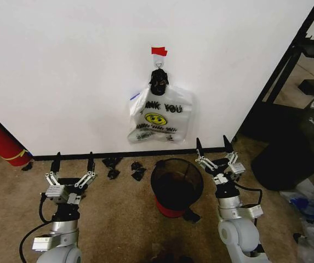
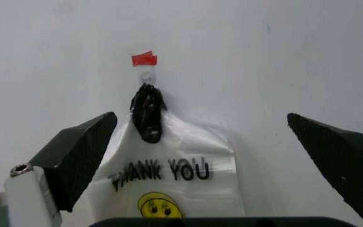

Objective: Pick up the garbage bag from the wall and place it over the trash bin.

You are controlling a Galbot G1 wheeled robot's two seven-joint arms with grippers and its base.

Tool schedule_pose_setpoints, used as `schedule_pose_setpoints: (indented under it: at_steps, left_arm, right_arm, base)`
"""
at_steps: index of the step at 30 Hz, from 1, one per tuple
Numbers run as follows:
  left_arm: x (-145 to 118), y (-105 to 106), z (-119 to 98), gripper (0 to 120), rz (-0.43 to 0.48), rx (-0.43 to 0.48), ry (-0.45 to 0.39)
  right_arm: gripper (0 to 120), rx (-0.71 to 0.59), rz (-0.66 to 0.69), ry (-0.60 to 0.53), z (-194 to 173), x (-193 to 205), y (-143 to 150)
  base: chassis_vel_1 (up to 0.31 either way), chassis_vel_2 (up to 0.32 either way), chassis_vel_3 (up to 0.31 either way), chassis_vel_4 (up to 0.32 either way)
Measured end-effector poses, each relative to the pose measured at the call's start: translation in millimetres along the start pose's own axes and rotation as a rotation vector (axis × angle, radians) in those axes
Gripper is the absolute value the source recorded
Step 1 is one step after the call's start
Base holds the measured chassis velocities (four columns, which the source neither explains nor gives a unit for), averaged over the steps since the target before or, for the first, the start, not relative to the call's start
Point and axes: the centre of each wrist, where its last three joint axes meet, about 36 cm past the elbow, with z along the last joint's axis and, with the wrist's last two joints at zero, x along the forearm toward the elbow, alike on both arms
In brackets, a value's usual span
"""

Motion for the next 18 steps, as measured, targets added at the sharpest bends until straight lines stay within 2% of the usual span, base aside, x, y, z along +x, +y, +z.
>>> schedule_pose_setpoints:
  at_steps: [18]
  left_arm:
    - [0,6,-2,100,0.005,-0.010,-0.004]
  right_arm:
    - [100,-0.049,0.014,0.006,8,-11,17]
  base:
    - [0.000,0.000,0.000,0.000]
